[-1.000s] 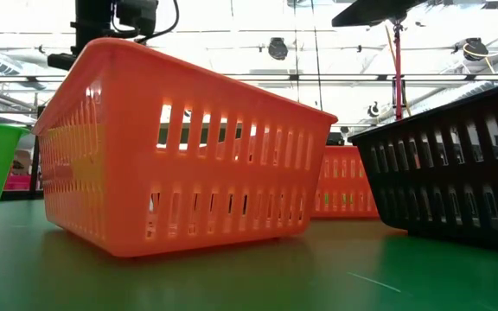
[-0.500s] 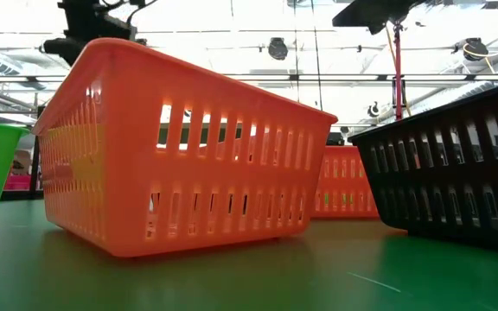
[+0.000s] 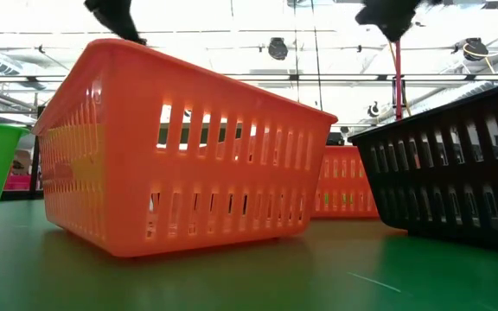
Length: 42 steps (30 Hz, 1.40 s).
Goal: Stack baskets on shelf by color
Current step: Put the bottom black basket on the shelf
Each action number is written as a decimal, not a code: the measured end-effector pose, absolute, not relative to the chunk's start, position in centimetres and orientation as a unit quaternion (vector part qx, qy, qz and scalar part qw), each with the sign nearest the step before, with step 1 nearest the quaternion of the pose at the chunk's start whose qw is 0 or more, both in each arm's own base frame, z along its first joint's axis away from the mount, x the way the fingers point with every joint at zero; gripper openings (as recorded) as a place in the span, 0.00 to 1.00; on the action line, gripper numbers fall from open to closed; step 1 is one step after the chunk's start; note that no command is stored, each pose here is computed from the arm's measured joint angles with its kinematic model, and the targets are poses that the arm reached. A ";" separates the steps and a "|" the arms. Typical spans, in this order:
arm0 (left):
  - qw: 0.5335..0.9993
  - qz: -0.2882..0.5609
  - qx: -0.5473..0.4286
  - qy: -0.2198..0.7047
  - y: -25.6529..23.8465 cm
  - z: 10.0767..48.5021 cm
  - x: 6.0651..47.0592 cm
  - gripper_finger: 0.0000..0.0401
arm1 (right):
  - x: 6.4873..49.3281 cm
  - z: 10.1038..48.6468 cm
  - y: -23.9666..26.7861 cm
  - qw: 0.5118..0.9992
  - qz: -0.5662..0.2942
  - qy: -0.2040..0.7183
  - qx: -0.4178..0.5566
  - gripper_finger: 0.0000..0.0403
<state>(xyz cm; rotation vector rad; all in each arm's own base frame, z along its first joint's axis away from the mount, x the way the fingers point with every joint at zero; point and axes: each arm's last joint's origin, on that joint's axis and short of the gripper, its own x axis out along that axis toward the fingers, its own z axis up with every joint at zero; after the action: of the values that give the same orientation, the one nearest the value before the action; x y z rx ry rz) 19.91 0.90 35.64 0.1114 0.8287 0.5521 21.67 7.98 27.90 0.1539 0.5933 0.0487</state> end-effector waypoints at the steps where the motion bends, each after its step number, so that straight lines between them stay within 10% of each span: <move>1: 0.887 0.253 0.060 0.382 0.4 35.8 20.5 0.50 | 21.6 27.7 8.5 0.946 0.028 0.313 0.081 0.29; 21: 0.923 0.158 0.140 0.320 -4.7 33.9 26.8 0.50 | 18.1 25.2 14.0 0.835 0.198 0.508 -0.075 0.33; 42: 0.927 0.167 0.114 0.317 -4.7 33.9 26.8 0.50 | 17.0 20.9 15.4 0.792 0.363 0.398 -0.288 0.34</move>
<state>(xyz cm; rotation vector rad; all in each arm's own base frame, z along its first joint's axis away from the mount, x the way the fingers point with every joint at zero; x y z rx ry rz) 26.84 -4.72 33.91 0.2346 0.6491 0.3428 17.01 15.35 20.93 -0.6195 0.8555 0.7802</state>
